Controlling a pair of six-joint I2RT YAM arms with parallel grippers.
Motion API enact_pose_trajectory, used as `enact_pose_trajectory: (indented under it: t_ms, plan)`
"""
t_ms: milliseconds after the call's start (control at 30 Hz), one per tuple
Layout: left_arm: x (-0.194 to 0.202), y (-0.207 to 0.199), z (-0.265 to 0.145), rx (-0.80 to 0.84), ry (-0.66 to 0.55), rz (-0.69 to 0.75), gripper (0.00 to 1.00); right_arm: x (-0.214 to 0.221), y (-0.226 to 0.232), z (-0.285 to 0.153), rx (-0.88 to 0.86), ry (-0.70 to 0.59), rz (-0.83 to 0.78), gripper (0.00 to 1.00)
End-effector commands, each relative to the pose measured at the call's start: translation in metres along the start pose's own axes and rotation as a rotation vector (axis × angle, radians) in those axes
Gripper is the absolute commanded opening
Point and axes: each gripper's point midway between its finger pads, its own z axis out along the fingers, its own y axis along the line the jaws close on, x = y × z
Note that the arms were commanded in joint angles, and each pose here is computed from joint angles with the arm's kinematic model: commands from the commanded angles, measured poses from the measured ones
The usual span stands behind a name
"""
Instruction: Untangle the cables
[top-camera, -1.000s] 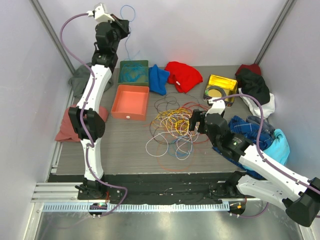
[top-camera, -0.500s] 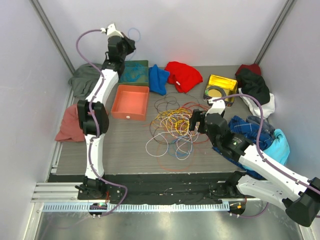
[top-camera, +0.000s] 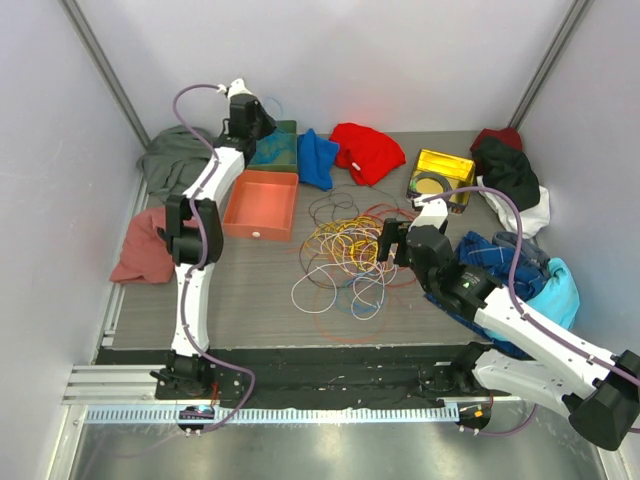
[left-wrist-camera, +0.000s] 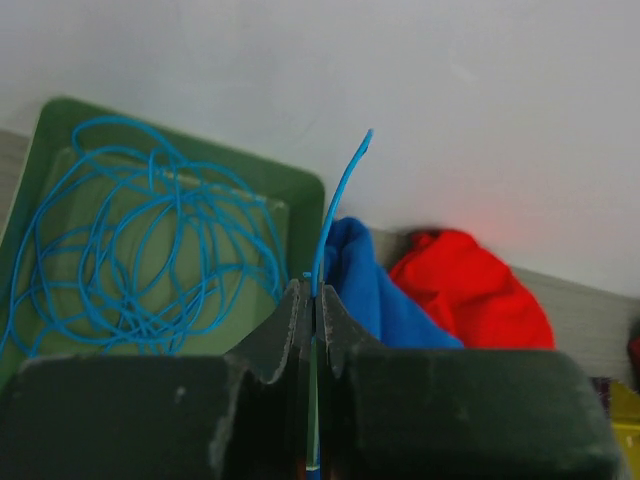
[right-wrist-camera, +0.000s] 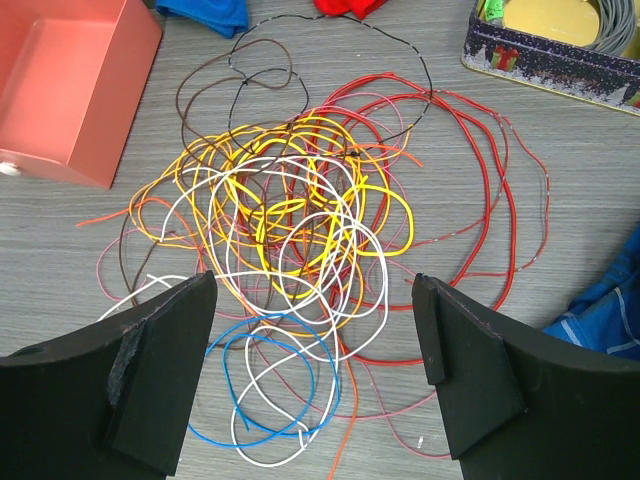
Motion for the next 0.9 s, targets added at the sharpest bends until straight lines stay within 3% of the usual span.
enact_pose_trajectory:
  t_ms: [0,67,167,200,300,367,600,667,767,800,833,867]
  plan:
    - [0.020,0.019,0.002,-0.049,0.073,0.011,0.08,-0.027,0.002,-0.005,-0.006,-0.080,0.035,0.87]
    - [0.023,0.021,0.000,-0.058,0.085,0.022,0.12,-0.029,0.002,-0.006,-0.006,-0.084,0.034,0.88]
    - [0.014,0.018,-0.007,-0.051,0.064,0.027,0.34,-0.029,0.002,-0.007,-0.007,-0.086,0.042,0.88]
    - [0.009,0.016,-0.008,-0.051,0.052,0.034,0.52,-0.028,0.002,-0.007,-0.011,-0.083,0.043,0.88]
    - [-0.011,0.012,-0.015,-0.067,0.013,0.058,0.76,-0.029,0.003,-0.008,-0.016,-0.084,0.050,0.88]
    - [-0.022,0.012,-0.020,-0.089,-0.001,0.072,0.84,-0.031,0.003,-0.009,-0.021,-0.091,0.056,0.88]
    - [-0.061,-0.003,-0.057,-0.090,-0.086,0.066,0.89,-0.033,0.003,-0.015,-0.039,-0.101,0.078,0.87]
    - [-0.090,-0.029,-0.085,-0.031,-0.141,0.041,0.89,-0.031,0.004,-0.016,-0.044,-0.097,0.082,0.88]
    - [-0.069,-0.049,-0.114,0.018,-0.104,0.044,0.88,-0.030,0.005,-0.018,-0.053,-0.097,0.096,0.88]
    - [-0.086,-0.071,-0.142,0.070,-0.149,0.041,0.88,-0.030,0.005,-0.017,-0.054,-0.097,0.102,0.88]
    - [-0.045,-0.074,-0.149,0.074,-0.076,0.062,0.87,-0.028,0.005,-0.017,-0.057,-0.092,0.102,0.88]
    - [-0.037,-0.083,-0.162,0.092,-0.065,0.067,0.87,-0.028,0.007,-0.017,-0.067,-0.089,0.105,0.88]
